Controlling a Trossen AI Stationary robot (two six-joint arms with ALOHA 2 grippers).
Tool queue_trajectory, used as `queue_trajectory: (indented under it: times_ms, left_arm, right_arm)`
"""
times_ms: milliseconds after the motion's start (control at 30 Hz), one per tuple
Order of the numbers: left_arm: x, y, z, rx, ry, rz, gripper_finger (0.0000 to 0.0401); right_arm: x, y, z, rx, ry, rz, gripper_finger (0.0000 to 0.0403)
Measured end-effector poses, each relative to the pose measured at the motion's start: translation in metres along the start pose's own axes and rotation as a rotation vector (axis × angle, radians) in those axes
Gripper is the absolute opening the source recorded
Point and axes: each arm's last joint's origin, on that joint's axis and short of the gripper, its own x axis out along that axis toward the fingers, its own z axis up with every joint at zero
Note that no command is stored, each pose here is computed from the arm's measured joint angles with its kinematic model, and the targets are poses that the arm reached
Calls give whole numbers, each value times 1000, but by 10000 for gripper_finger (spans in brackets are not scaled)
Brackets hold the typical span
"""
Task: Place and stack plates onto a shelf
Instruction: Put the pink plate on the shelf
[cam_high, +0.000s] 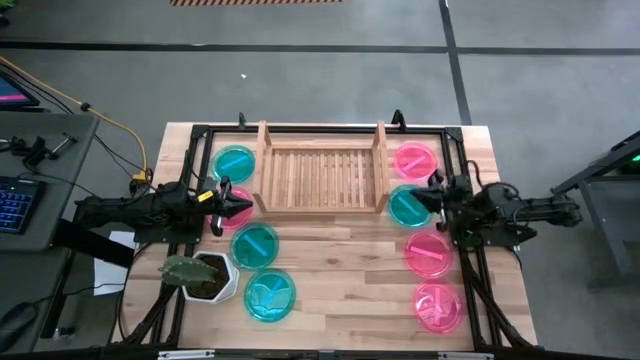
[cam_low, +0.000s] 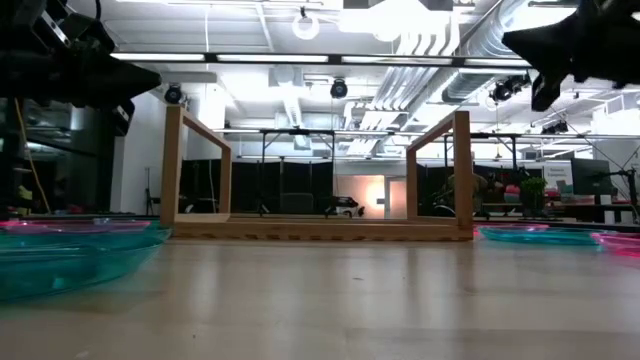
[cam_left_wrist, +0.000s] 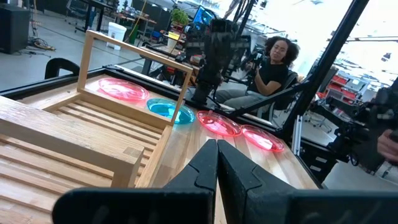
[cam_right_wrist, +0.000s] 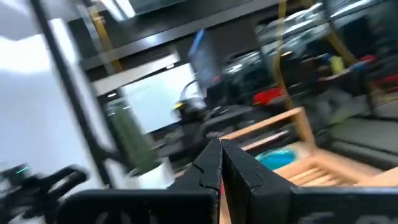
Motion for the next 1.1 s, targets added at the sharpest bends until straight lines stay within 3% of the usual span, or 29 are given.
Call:
queue_trajectory:
  times_ms: [133, 333, 533, 700, 867, 1000, 1100]
  left_arm:
    - [0, 0, 0, 0, 0, 0, 0]
    - [0, 0, 0, 0, 0, 0, 0]
    - [0, 0, 0, 0, 0, 0, 0]
    - [0, 0, 0, 0, 0, 0, 0]
    - [0, 0, 0, 0, 0, 0, 0]
    - [0, 0, 0, 0, 0, 0, 0]
    - [0, 0, 0, 0, 0, 0, 0]
  right_arm:
    - [5, 4, 32, -96, -49, -209, 23]
    - [15, 5, 60, -208, 153, -661, 100]
    - [34, 1, 69, -185, 333, -972, 162]
    - [59, -18, 65, -228, 465, -1183, 176]
    - [65, -53, 59, -183, 503, -1435, 177]
    - [54, -80, 58, 1, 519, -1616, 177]
    - [49, -96, 55, 119, 544, -1664, 177]
